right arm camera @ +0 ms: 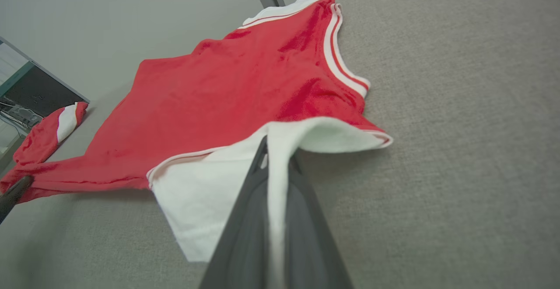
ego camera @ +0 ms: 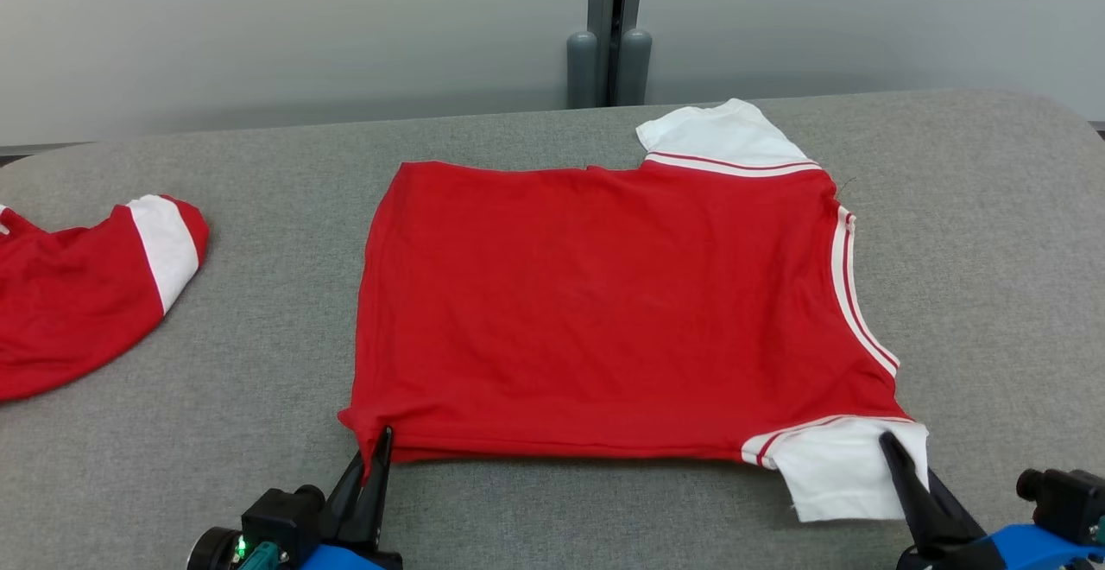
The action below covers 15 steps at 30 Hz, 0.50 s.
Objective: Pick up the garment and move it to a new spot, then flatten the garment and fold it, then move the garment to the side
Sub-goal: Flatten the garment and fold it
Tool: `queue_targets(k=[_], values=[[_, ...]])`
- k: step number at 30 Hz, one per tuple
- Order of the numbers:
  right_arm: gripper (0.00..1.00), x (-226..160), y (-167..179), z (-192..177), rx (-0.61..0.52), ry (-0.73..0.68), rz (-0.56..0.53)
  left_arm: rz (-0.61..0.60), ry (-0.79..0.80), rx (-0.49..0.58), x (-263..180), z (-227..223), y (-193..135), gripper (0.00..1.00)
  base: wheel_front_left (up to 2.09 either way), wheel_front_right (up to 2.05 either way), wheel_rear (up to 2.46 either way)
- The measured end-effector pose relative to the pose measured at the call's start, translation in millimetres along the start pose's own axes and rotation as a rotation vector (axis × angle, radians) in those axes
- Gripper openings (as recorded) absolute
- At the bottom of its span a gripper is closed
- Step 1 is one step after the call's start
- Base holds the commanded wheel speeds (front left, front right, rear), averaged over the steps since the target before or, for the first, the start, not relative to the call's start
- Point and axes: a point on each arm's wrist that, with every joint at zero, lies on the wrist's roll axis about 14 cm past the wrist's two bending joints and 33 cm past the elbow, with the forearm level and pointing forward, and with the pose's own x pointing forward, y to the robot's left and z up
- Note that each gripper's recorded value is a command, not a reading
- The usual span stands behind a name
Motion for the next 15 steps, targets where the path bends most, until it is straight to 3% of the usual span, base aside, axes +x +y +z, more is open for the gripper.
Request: queue_targets(k=[15], values=[[0.00, 64.0, 0.1, 22.1, -0.075, 0.050, 0.029, -0.070, 0.023, 0.109, 45.4, 10.1, 6.7, 0.00, 0.00, 0.00, 0.00]])
